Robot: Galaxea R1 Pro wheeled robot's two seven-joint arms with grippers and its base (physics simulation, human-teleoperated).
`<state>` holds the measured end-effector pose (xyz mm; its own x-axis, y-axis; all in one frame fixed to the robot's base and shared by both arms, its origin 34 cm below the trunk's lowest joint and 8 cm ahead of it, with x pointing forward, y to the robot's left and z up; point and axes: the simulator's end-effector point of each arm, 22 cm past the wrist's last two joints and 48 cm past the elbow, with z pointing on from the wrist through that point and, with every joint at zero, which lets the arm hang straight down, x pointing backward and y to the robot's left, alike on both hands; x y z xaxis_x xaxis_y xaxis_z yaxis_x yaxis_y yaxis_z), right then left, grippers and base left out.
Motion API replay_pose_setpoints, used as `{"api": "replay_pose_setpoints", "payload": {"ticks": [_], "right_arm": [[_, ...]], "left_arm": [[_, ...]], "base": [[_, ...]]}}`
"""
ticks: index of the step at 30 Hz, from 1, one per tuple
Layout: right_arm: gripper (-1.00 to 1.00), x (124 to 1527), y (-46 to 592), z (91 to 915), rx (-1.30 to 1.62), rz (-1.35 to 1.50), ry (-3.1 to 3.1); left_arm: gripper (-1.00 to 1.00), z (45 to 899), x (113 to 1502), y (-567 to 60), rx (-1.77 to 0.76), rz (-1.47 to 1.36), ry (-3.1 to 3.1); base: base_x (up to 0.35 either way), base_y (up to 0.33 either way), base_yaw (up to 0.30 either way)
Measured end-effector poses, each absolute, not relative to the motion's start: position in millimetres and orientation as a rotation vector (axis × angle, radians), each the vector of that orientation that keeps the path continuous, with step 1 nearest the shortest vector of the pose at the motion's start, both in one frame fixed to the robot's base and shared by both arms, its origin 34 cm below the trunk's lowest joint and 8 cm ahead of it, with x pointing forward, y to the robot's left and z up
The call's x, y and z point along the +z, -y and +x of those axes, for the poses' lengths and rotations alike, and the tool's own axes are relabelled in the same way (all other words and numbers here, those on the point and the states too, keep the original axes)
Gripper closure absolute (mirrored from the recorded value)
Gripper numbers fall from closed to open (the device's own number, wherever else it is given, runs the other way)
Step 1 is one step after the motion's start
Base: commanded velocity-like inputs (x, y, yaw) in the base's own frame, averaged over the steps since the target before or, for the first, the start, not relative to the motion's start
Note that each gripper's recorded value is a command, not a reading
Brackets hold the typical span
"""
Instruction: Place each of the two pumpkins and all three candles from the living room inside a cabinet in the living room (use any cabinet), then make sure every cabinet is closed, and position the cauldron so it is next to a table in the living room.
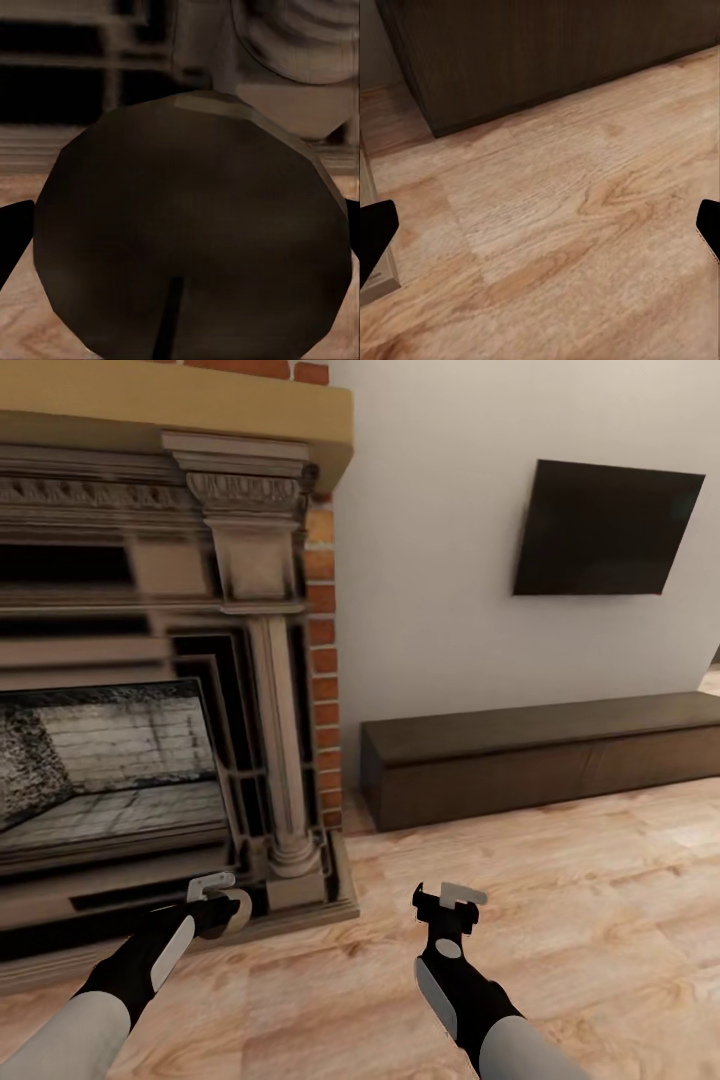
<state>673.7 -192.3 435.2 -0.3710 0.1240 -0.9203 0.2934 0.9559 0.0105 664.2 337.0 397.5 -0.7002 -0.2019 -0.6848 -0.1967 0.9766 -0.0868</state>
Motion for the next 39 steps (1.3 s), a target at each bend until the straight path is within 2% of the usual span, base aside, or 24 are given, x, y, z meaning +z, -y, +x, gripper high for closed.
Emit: {"api": "replay_pose_setpoints", "payload": {"ticks": [21, 39], "right_arm": [[-1.00, 435.3, 192.0, 673.7, -0.183, 0.299, -1.953], [-1.00, 435.1, 192.0, 673.7, -0.183, 0.299, -1.953]], "left_arm": [[1.00, 664.2, 397.5, -336.6, -0.012, -0.278, -2.364], [1.00, 664.9, 397.3, -331.9, -0.022, -0.274, -2.364]], "base": [[0.231, -0.261, 0.000], [0.039, -0.041, 0.000]]}}
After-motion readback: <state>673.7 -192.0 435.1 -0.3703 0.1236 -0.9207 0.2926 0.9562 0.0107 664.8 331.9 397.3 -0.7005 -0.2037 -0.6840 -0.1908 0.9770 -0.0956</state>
